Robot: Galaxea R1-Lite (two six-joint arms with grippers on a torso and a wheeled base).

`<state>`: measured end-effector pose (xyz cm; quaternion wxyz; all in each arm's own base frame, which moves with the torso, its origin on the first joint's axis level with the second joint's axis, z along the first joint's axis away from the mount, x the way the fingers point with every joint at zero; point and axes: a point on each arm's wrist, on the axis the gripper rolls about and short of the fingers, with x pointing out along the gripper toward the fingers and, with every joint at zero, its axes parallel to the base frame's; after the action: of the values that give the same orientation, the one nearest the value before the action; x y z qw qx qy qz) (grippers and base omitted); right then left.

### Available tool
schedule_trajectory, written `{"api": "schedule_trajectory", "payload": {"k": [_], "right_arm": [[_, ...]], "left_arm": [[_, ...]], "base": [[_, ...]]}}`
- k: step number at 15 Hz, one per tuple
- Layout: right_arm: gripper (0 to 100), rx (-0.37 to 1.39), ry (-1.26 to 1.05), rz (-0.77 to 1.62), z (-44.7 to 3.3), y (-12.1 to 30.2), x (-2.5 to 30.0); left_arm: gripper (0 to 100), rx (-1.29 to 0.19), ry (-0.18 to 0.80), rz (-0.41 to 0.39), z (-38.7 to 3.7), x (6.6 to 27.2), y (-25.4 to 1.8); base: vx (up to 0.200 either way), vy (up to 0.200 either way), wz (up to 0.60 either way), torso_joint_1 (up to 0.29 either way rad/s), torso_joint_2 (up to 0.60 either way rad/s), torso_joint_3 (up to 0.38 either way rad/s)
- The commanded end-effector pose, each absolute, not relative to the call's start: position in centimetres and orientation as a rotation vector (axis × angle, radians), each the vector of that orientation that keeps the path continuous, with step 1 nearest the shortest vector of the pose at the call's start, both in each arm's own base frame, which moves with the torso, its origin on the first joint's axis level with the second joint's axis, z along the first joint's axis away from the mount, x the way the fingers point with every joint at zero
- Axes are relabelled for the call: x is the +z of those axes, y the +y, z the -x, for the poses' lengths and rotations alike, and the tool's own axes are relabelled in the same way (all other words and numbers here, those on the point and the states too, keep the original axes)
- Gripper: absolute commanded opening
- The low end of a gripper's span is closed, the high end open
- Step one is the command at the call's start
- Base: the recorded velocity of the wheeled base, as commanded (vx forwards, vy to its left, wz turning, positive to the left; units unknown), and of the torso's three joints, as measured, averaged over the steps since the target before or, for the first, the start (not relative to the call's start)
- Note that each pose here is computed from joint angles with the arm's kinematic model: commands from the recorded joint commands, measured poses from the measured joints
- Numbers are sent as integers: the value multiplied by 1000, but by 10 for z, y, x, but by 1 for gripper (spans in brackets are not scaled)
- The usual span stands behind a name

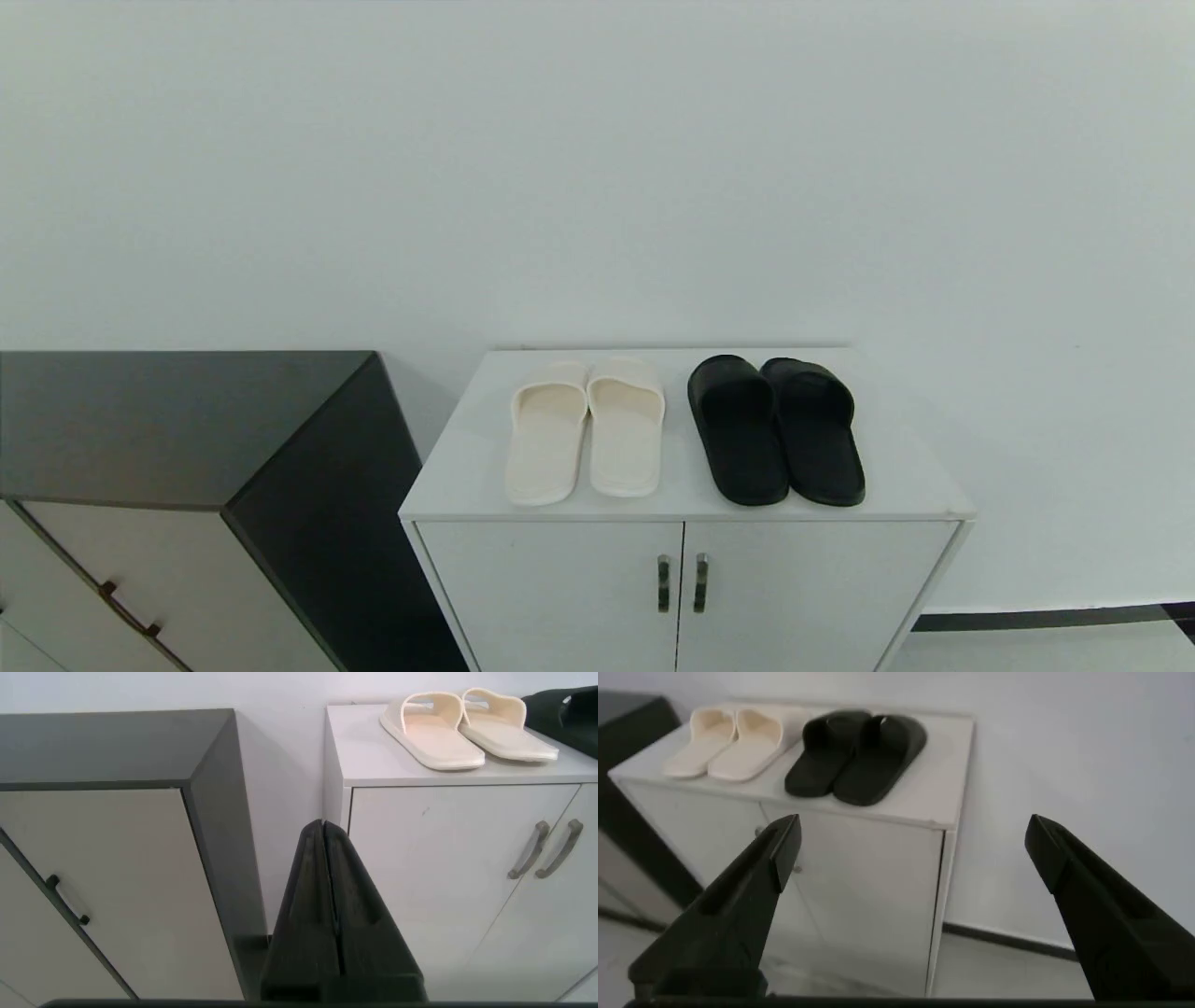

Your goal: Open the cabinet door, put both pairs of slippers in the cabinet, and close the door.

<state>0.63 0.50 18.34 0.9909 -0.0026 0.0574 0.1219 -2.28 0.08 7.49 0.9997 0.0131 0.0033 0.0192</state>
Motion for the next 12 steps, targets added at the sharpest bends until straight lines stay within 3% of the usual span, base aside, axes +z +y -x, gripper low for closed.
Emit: {"api": "schedule_trajectory", "payload": {"k": [1, 7, 12], "right_arm": [[100, 354, 328, 18, -58, 13, 184], [100, 397, 456, -110, -111, 68, 206], [100, 325, 428, -97, -168, 121, 202]], "left_arm": [[0, 38, 7, -26, 23, 75, 1], [0, 15, 6, -28, 23, 75, 0], [0, 15, 6, -28, 23, 75, 0]], "base": [[0, 0, 0, 0, 0, 0], [0, 0, 0, 0, 0, 0], [0, 0, 0, 0, 0, 0]]}}
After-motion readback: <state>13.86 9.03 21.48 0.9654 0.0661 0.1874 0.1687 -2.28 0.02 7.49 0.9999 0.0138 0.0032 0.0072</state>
